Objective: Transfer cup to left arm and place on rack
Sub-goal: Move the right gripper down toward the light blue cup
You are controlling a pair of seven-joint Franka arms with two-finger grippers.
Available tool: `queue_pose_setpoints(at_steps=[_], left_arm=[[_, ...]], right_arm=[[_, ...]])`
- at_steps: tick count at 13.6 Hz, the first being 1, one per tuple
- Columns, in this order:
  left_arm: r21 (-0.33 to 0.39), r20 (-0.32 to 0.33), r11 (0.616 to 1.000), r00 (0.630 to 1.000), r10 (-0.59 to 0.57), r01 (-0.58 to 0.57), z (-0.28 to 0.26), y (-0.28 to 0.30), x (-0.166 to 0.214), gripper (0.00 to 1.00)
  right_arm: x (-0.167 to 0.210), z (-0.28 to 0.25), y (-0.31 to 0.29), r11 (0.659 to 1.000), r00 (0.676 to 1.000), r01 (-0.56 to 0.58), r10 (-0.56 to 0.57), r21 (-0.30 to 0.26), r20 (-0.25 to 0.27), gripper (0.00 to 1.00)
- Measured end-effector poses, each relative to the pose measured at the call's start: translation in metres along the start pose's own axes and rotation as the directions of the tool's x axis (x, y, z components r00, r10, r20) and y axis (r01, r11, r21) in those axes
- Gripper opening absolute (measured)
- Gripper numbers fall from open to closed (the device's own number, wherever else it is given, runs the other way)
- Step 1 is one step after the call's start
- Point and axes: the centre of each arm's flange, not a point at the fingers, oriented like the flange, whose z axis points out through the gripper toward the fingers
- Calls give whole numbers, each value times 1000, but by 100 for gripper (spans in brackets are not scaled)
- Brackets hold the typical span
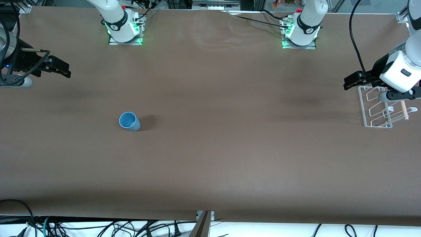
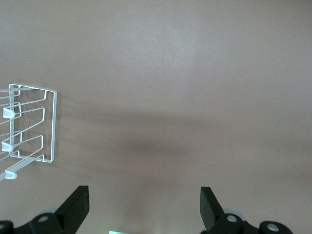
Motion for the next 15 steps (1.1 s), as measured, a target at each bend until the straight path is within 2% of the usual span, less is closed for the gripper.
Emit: queue_pose_setpoints(at_steps=[4,8,15], left_arm=[[0,0,1000,1000,0,0,0,0,0,100],[0,0,1000,1000,0,0,0,0,0,100],[0,0,1000,1000,0,0,0,0,0,100]], right_arm=[[1,2,1,1000,1000,-2,2,-2,4,100],[15,21,2,1000,999,-6,6,-7,34,100],[67,123,-20,999,994,26,-23,-31,102,100]])
